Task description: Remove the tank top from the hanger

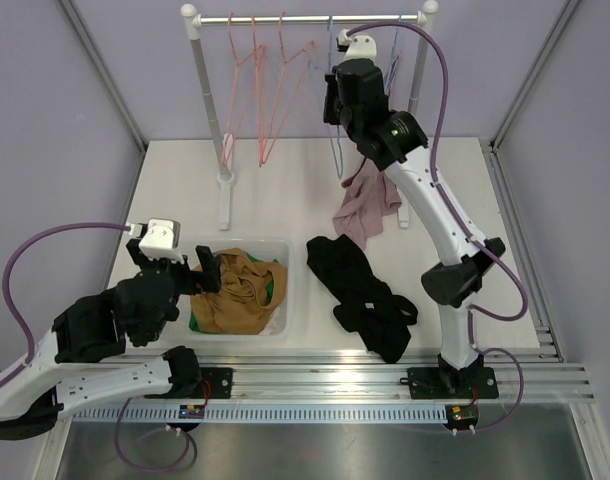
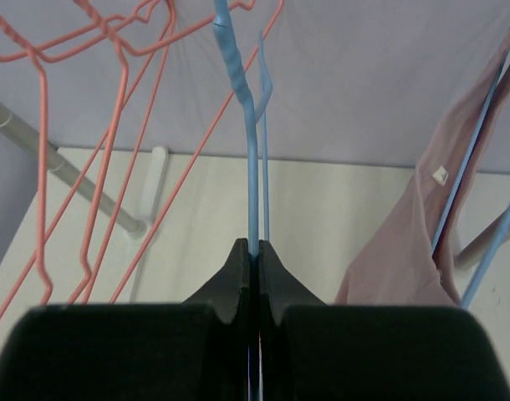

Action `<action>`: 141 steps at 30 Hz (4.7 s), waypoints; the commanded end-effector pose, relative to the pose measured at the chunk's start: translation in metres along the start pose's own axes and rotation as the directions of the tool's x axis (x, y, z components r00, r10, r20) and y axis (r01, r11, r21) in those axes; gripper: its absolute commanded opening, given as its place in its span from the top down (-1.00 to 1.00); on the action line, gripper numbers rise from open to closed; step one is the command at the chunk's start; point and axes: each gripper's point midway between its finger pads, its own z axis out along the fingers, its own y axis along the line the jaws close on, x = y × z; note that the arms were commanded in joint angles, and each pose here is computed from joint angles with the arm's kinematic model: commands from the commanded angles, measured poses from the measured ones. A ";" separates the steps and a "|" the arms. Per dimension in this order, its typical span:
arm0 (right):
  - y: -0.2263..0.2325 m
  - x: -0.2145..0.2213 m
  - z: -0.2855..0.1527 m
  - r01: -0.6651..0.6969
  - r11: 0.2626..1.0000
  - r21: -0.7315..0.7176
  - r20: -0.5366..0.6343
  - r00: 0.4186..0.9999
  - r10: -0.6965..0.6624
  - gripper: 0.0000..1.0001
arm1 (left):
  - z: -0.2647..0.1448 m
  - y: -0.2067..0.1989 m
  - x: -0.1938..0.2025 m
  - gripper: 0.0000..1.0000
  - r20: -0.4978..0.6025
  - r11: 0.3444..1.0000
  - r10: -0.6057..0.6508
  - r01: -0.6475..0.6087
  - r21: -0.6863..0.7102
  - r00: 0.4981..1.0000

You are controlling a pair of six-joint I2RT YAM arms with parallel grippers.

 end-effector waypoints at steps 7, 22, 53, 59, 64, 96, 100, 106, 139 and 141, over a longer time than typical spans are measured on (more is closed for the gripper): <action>-0.007 -0.045 0.008 0.078 0.993 0.088 0.153 0.984 -0.091 1.00 | 0.001 0.001 0.000 -0.98 0.007 1.000 -0.011 0.011 -0.011 1.000; 0.011 -0.062 0.018 0.091 0.996 0.021 0.235 0.968 -0.093 1.00 | 0.002 0.000 0.002 -0.98 -0.002 1.000 -0.004 0.003 -0.014 1.000; 0.055 -0.007 0.055 0.126 0.992 -0.031 0.176 0.977 -0.119 0.68 | 0.004 -0.006 0.005 -0.98 -0.009 1.000 -0.001 0.001 0.013 1.000; 0.046 -0.025 0.027 0.120 0.992 -0.029 0.183 0.977 -0.112 -0.48 | 0.005 -0.013 0.002 -0.98 -0.004 0.999 -0.007 0.007 0.039 1.000; 0.037 -0.068 -0.023 0.101 0.993 -0.058 0.243 0.966 -0.084 -0.54 | 0.006 -0.023 -0.004 -0.98 0.005 0.997 -0.039 0.038 0.074 0.999; -0.123 0.077 -0.323 -0.077 0.971 -0.225 0.046 0.995 0.090 -0.99 | 0.122 -0.318 0.158 -0.98 -0.409 0.871 0.173 0.055 0.488 0.896; -0.115 0.091 -0.325 -0.105 0.953 -0.283 0.020 0.993 0.115 -0.99 | 0.134 -0.329 0.220 -0.98 -0.516 0.880 0.243 0.037 0.474 0.821; -0.114 0.103 -0.321 -0.146 0.947 -0.287 0.016 0.987 0.157 -0.99 | 0.144 -0.330 0.274 -0.93 -0.595 0.893 0.275 0.029 0.449 0.755; -0.135 0.081 -0.338 -0.140 0.962 -0.234 0.103 0.981 0.167 -0.99 | 0.053 -0.102 -0.039 1.00 -0.058 0.985 -0.126 0.131 0.110 0.990; -0.131 0.083 -0.334 -0.138 0.960 -0.244 0.092 0.982 0.164 -0.99 | 0.044 -0.073 -0.046 1.00 -0.021 0.986 -0.161 0.162 0.050 0.987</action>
